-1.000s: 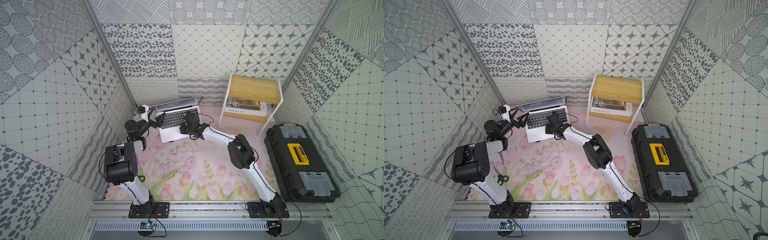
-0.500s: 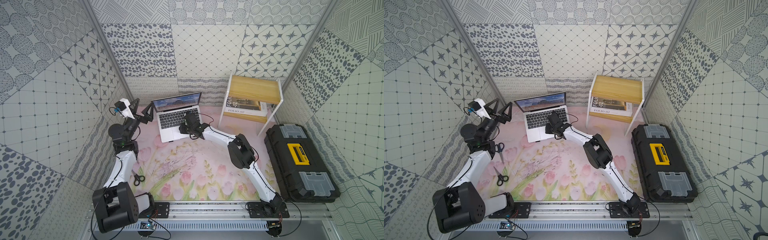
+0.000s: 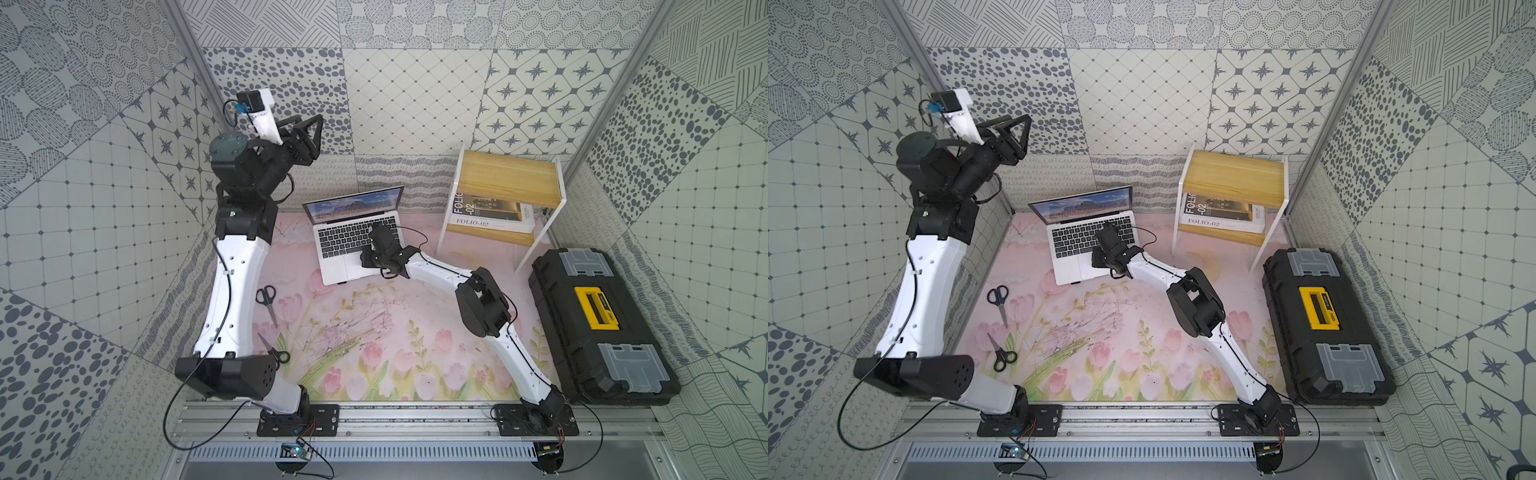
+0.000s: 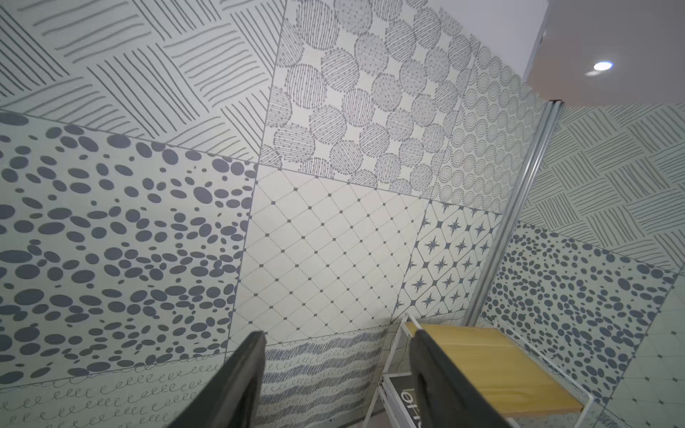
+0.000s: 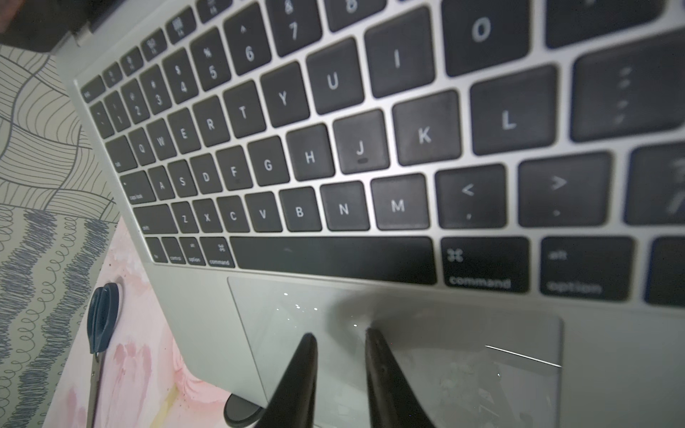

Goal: Close the laptop lid and set it aside
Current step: Close the lid of the laptop.

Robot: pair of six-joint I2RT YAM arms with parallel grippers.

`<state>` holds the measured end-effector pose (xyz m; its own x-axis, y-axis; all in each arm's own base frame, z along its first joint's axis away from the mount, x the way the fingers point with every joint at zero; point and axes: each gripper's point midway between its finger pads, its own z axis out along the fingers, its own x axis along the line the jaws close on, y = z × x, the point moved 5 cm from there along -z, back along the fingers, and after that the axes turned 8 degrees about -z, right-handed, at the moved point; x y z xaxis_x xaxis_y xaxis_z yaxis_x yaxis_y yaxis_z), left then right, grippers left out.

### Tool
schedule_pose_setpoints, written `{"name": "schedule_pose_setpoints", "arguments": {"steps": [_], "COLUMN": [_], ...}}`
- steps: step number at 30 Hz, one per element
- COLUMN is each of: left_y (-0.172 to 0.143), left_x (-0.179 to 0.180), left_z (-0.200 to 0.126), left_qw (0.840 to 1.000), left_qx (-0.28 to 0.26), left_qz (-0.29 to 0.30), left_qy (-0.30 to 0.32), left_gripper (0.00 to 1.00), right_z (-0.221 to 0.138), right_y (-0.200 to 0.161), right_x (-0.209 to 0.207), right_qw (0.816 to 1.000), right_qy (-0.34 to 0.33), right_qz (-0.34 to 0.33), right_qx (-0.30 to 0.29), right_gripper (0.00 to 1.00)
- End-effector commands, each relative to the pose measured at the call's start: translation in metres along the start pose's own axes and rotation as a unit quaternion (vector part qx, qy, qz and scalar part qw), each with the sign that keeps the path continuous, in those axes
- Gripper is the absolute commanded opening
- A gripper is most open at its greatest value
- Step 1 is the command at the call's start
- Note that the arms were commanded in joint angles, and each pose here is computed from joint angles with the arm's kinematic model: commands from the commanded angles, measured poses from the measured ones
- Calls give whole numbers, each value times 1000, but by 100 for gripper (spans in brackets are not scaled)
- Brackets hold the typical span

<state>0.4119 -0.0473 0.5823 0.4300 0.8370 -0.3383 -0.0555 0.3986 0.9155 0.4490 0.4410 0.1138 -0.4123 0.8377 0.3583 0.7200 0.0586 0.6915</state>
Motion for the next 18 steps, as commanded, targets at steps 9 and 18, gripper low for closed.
{"name": "schedule_pose_setpoints", "arguments": {"steps": [9, 18], "left_y": [-135, -183], "left_x": [48, 64], "left_z": [62, 63], "left_qw": [951, 924], "left_qx": [252, 327], "left_qz": [10, 9], "left_qy": [180, 196], "left_gripper": [58, 12], "right_z": [17, 13], "right_y": [-32, -34], "right_x": [-34, -28], "right_qw": [997, 997], "right_qy": [-59, -56], "right_qz": [-10, -21], "right_qx": [41, 41], "right_gripper": [26, 27]}}
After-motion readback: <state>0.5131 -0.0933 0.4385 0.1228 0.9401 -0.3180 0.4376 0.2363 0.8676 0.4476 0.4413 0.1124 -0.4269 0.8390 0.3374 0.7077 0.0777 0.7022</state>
